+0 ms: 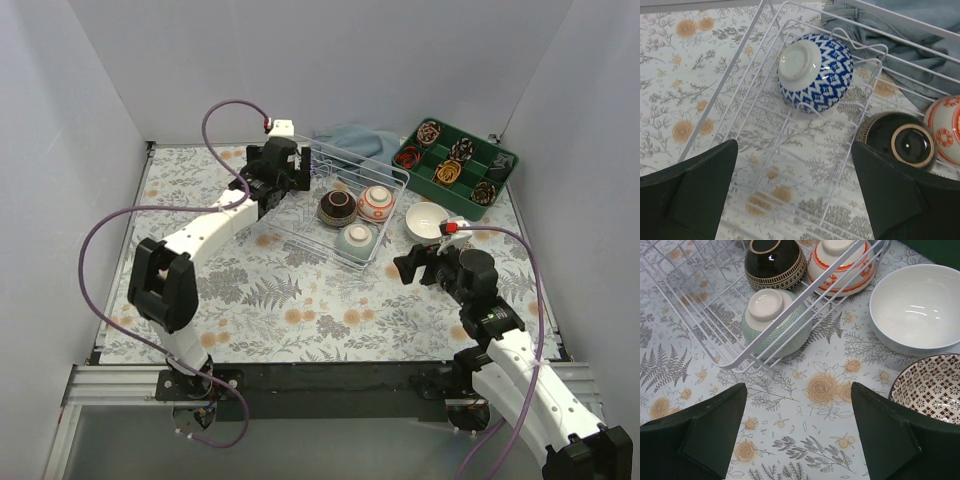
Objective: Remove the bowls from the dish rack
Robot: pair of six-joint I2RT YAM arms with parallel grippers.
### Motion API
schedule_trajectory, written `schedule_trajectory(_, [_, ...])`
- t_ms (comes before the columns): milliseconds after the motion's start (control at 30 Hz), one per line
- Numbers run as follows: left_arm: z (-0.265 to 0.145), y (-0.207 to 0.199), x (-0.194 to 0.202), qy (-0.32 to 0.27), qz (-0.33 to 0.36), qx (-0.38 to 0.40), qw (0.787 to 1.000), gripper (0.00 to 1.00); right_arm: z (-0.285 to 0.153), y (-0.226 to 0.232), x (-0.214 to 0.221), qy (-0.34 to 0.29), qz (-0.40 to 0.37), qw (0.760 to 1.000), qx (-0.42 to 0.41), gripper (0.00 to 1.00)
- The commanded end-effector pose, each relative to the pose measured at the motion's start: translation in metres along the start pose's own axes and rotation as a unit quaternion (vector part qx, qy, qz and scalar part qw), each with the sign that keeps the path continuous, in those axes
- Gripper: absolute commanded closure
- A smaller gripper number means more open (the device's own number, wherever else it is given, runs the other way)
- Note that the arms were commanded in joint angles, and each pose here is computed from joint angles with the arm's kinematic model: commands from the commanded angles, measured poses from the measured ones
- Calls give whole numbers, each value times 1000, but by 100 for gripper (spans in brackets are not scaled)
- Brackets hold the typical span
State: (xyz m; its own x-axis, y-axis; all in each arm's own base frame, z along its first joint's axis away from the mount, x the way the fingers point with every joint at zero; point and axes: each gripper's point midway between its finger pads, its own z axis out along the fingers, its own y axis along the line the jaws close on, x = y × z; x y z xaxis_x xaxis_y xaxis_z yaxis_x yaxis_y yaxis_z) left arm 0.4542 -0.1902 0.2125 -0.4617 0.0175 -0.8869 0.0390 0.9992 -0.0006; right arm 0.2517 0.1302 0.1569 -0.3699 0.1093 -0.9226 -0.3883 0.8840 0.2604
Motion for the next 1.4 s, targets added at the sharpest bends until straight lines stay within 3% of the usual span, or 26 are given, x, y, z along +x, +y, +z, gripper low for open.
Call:
schedule_trajectory(0, [19, -9, -28, -27, 29, -38, 998, 2, -1, 7, -11, -37, -17, 999, -22, 7])
schedule_trajectory(400, [91, -24, -24, -46, 133, -138, 980, 2, -2, 6, -3, -50, -26, 998, -28, 7])
schedule_trajectory(733, [118, -33, -22, -58, 159, -148, 974, 2, -3, 3, 2, -48, -29, 998, -25, 7])
schedule_trajectory(1100, [127, -55, -11, -50, 141, -86, 985, 2, -2, 3, 7, -44, -27, 998, -25, 7])
schedule_trajectory(1367, [140, -49, 2, -33, 152, -95, 983, 2, -3, 2, 6, -47, -27, 998, -24, 7])
